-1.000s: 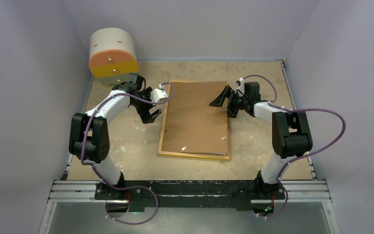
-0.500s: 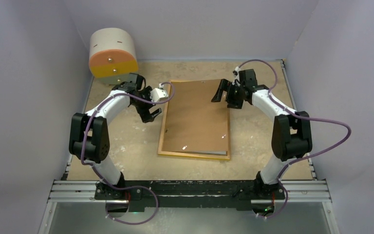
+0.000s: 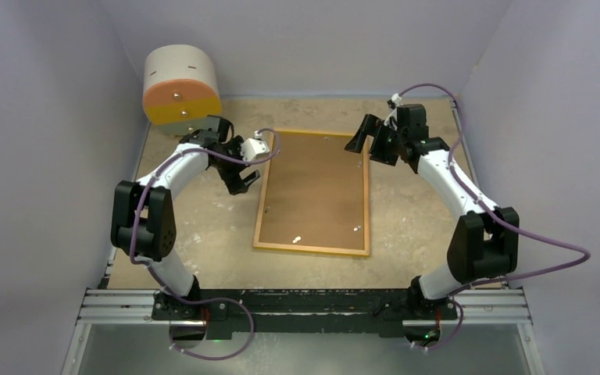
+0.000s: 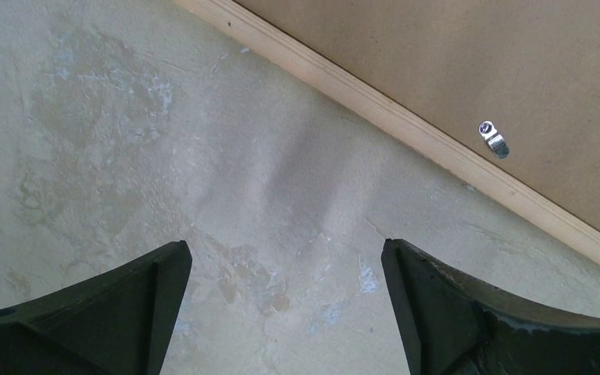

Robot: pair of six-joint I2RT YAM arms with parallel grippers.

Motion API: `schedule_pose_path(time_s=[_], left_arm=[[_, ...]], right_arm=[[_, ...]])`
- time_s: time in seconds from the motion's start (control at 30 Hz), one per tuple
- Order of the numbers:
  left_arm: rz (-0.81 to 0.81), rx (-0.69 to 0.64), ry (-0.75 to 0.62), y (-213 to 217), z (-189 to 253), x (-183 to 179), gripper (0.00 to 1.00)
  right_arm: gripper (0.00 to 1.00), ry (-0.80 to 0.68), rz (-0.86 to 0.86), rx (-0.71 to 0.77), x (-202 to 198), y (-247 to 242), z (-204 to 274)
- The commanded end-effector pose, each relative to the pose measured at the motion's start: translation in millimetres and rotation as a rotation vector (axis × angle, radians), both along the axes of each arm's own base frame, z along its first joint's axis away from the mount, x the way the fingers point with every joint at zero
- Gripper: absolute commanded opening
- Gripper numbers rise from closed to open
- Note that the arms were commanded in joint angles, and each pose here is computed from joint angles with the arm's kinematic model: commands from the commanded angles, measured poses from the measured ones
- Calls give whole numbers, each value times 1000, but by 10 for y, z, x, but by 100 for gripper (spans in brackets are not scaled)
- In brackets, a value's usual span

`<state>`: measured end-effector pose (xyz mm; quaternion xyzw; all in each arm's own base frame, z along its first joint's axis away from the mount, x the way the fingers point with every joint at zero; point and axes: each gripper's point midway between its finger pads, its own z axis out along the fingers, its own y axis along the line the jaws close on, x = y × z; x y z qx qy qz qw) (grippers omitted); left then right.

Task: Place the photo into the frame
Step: Turn over the photo frame item on the photo frame, then install the photo frame at the center of the board.

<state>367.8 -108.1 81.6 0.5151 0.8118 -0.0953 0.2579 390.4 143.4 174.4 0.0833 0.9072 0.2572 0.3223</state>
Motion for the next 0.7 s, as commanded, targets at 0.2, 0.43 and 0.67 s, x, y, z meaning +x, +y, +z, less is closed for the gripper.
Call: schedule_pose_path(time_s=[0.2,0.43,0.67], left_arm=[[82,-227,166,-194,2,16,99],[163,-365,353,-407,-306,-233,78],[173,-413,441,-472,-475,-417,61]], right_arm=[[99,-127,237,299,-361,823,198],[76,-76,384,342,-836,1521,-214],[57,18,419,347,-986,1958,-551]])
